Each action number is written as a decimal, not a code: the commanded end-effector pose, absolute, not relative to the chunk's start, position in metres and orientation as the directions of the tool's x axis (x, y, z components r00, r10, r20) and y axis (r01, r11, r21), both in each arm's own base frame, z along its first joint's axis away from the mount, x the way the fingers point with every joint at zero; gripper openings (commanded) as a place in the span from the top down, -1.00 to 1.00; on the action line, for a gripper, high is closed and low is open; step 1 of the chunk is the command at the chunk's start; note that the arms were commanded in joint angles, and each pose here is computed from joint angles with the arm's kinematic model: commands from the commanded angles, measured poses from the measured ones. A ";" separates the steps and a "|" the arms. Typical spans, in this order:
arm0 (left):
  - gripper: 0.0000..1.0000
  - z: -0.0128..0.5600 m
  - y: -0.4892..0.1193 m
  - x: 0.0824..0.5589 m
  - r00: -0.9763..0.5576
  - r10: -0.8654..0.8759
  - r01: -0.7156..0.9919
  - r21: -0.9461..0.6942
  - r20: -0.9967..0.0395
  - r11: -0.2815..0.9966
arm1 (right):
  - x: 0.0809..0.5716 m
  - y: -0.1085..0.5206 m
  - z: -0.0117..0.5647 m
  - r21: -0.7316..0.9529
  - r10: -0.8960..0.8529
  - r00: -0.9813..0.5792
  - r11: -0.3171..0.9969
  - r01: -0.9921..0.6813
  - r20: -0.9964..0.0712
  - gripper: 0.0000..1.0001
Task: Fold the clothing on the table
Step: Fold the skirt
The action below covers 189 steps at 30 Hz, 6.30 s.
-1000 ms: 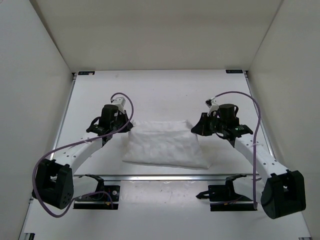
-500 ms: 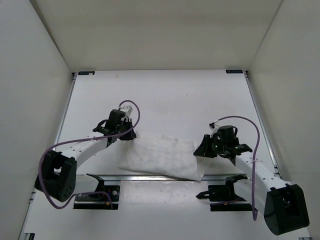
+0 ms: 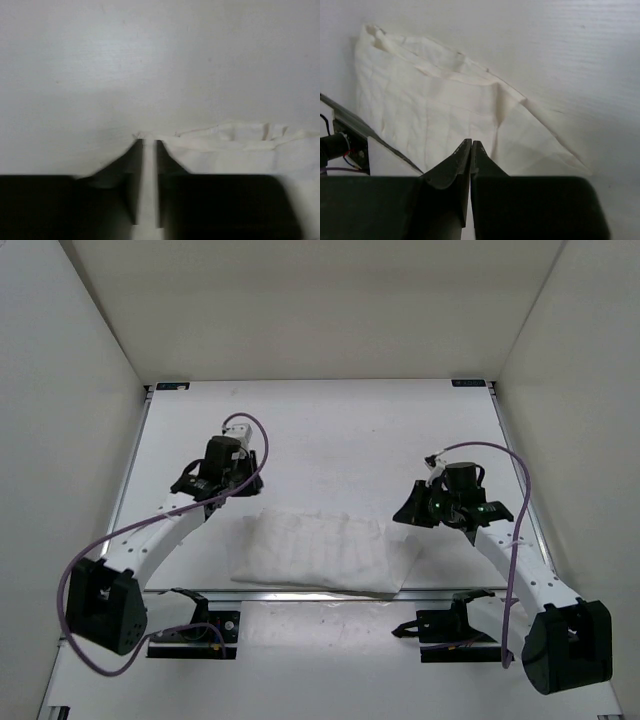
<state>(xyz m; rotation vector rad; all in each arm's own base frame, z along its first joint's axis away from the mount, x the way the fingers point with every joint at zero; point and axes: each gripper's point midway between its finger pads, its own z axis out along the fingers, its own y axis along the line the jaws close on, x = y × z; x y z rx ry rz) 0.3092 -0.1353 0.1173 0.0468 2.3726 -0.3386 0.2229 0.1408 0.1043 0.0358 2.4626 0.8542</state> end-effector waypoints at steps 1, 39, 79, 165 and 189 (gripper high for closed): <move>0.95 0.182 -0.126 0.316 -0.601 -0.104 0.127 -0.223 -0.792 0.966 | 0.229 0.158 0.129 0.578 0.121 -0.843 0.777 -0.248 -0.524 1.00; 1.00 0.013 -0.166 0.345 -0.912 -0.122 -0.018 -0.258 -0.393 0.966 | 0.409 0.124 0.019 0.411 0.139 -0.907 0.911 -0.041 -0.398 1.00; 0.67 0.040 -0.119 0.415 -0.852 -0.116 -0.008 -0.209 -0.510 0.978 | 0.367 0.141 0.047 0.397 0.270 -0.884 0.912 0.107 -0.382 -0.65; 0.37 0.067 -0.174 0.376 -0.895 -0.261 0.020 -0.618 -0.361 0.786 | 0.375 0.324 0.259 0.560 0.047 -0.696 0.633 -0.535 -0.717 0.09; 1.00 0.071 -0.221 0.311 -0.860 -0.219 0.095 -0.567 -0.461 0.818 | 0.390 0.301 0.088 0.622 -0.015 -0.875 0.697 -0.356 -0.484 1.00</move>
